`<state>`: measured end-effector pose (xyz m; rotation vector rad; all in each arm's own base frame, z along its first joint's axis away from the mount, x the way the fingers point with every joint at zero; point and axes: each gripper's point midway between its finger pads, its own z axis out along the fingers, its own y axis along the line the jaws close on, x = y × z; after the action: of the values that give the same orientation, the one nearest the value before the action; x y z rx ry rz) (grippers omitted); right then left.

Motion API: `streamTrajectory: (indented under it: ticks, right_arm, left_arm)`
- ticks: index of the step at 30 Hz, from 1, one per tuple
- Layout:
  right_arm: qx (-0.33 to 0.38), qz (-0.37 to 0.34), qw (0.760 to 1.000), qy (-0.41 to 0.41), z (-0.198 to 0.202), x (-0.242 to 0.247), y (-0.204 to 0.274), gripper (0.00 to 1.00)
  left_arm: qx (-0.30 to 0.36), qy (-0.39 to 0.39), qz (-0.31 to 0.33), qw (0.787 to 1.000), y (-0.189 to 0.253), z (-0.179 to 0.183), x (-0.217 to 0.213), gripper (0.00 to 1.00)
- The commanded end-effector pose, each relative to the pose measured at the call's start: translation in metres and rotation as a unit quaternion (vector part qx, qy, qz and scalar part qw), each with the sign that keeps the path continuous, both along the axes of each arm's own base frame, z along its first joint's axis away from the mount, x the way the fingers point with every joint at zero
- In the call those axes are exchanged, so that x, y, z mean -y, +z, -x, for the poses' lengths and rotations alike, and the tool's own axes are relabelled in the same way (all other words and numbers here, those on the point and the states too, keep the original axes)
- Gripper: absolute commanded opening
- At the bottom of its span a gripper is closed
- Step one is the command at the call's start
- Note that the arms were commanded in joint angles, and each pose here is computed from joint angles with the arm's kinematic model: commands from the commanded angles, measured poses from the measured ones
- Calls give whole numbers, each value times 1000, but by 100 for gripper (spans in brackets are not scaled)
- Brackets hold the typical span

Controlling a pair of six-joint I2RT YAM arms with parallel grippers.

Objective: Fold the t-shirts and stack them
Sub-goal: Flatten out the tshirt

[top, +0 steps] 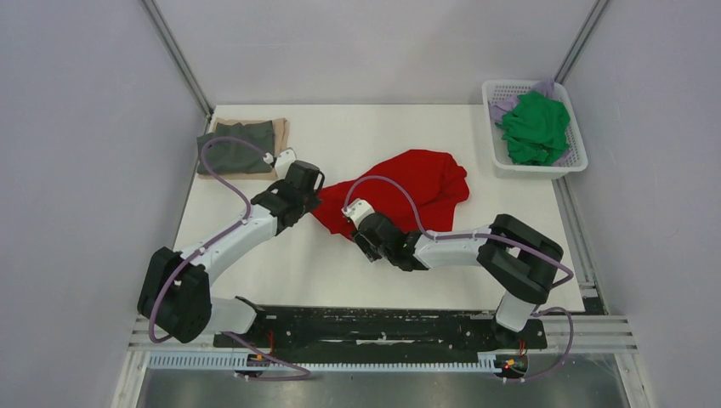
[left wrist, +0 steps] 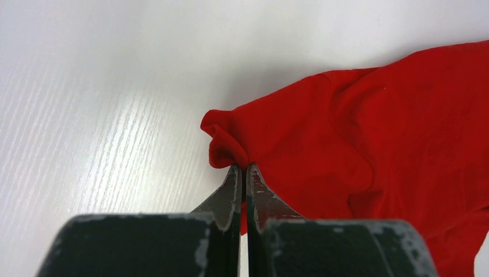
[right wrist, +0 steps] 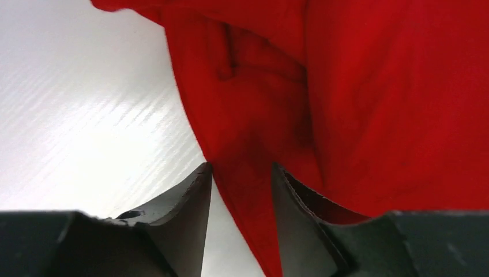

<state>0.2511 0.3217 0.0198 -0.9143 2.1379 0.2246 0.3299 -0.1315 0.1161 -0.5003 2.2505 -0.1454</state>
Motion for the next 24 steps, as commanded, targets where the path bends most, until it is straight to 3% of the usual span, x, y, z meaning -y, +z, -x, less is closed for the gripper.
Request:
streamTrajectory:
  ticks: [1,4,15,24]
  right_arm:
    - [26,-2,999,-37,-11,8,4,34]
    - [29,-12,998,-59,-4,26,12,0]
    - [154,-120,961,-198,-26,132,141,0]
    - [314,-212,893,-244,-28,188,334,0]
  left_arm:
    - [49,23,-11,998,31,-15,-9,2]
    - [56,34,-25,998,36,-17,-16,2]
    - [137,90,-42,986,107,-11,-56,2]
    - [270,126,-24,954,252,26,-94,2]
